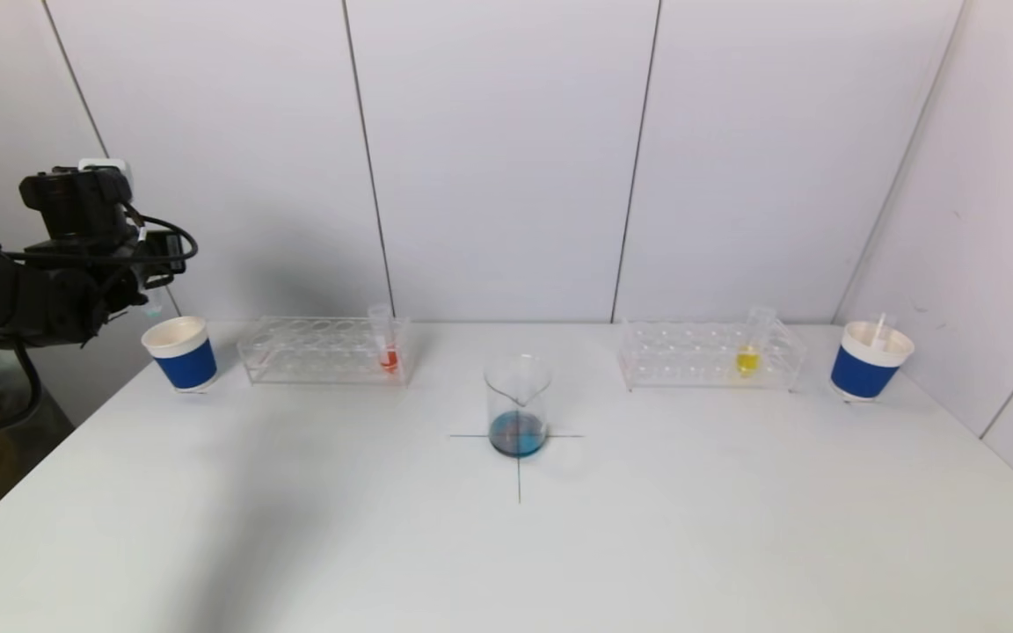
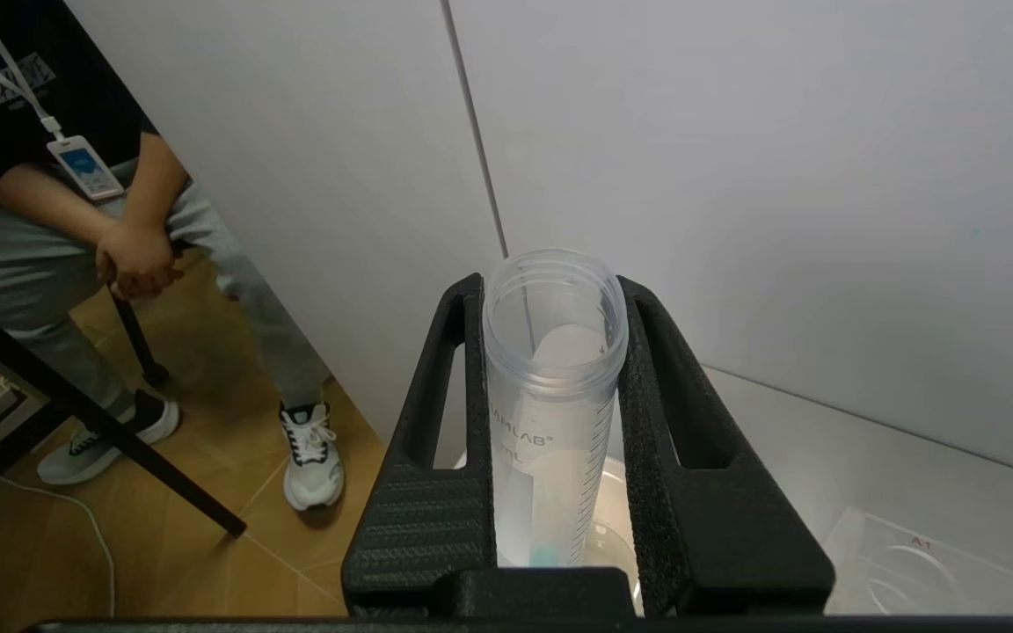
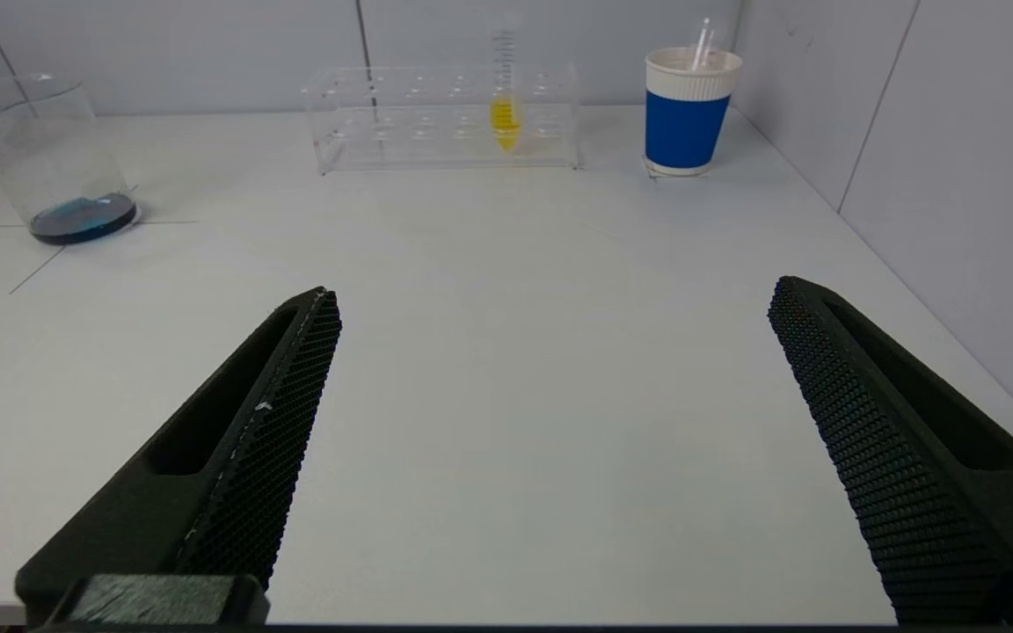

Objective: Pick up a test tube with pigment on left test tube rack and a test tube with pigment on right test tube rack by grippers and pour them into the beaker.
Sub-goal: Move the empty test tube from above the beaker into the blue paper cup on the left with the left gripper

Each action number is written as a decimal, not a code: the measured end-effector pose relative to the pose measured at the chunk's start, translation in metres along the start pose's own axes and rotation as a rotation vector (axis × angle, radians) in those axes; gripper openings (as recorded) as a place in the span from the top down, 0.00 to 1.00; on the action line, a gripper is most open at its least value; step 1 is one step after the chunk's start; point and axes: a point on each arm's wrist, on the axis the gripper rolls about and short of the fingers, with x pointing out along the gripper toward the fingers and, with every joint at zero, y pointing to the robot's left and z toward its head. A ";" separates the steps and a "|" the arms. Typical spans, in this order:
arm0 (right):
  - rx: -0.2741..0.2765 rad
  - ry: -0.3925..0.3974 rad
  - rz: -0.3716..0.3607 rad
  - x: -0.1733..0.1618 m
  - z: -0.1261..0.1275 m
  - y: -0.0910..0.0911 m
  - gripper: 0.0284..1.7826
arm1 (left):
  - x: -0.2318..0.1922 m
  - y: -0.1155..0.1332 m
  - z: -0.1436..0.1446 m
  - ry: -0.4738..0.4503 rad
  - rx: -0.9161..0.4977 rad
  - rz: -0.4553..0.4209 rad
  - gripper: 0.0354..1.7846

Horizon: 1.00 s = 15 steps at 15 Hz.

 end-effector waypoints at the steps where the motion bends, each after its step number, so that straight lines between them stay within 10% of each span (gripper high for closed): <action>1: 0.000 0.000 0.000 0.000 0.000 0.000 0.01 | 0.006 0.001 -0.004 0.005 -0.005 0.001 0.77; 15: 0.000 0.000 0.000 0.000 0.000 0.000 0.01 | 0.031 -0.009 -0.060 0.108 -0.044 -0.031 0.77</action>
